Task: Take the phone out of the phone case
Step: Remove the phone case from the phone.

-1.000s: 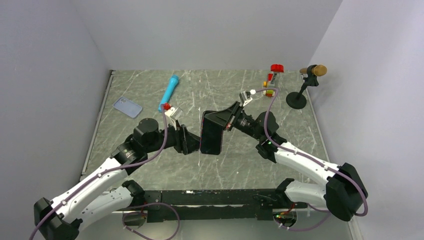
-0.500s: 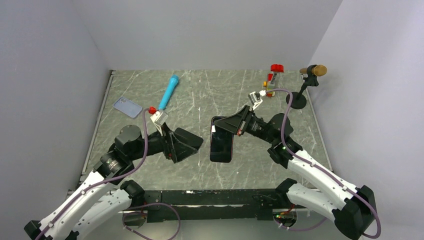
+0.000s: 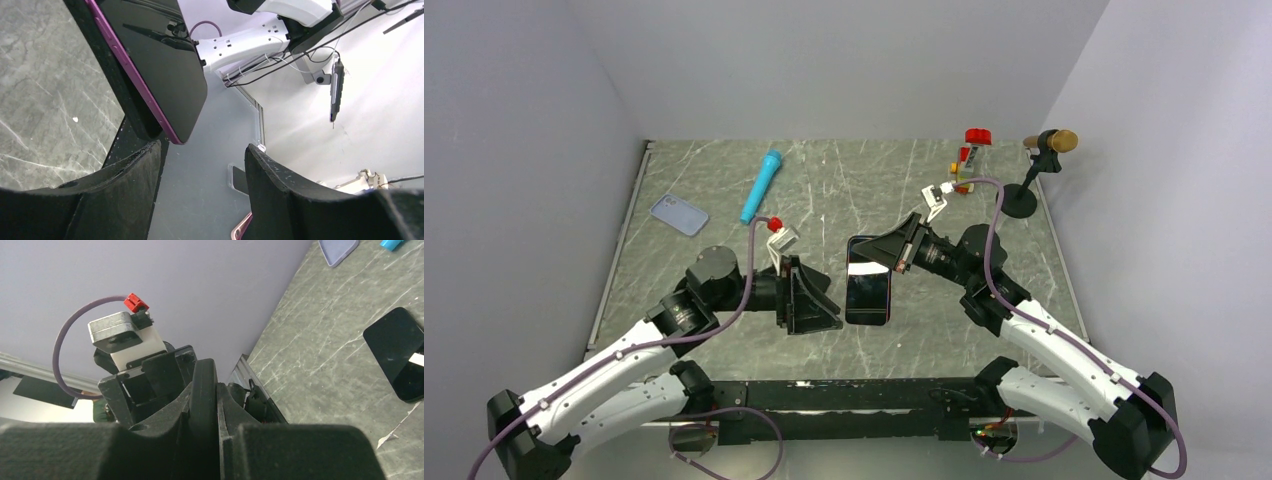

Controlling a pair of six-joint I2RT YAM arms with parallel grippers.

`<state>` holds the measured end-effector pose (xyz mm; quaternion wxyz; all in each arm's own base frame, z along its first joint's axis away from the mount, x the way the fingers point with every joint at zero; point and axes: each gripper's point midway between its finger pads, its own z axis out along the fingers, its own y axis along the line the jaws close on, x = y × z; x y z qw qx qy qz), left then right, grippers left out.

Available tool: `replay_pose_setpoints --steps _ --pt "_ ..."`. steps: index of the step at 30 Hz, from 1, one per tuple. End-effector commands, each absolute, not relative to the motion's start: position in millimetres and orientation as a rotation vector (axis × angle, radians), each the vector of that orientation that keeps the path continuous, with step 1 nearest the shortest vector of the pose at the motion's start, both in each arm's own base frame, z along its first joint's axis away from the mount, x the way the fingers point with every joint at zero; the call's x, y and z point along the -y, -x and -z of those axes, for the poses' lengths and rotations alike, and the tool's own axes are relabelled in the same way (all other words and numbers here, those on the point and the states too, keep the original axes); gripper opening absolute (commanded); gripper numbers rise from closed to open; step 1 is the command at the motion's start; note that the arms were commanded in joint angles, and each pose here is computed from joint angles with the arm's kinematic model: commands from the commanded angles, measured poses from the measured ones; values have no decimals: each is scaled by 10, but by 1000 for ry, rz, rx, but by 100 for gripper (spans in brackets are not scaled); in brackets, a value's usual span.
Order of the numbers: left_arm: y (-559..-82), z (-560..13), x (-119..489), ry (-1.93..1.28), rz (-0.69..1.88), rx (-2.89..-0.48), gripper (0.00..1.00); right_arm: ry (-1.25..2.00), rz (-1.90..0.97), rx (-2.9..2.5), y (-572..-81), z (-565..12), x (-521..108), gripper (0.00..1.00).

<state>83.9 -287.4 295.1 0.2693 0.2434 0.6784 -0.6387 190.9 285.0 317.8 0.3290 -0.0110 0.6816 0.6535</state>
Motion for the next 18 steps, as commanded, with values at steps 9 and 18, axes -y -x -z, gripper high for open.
replay_pose_setpoints --steps 9,18 --pt "-898 -2913 3015 -611 1758 -1842 62 76 -1760 -1635 -1879 -3612 -2827 0" --pt "-853 -2951 3065 -619 1824 -1810 49 74 -1769 -1644 -1891 -3562 -2851 0"
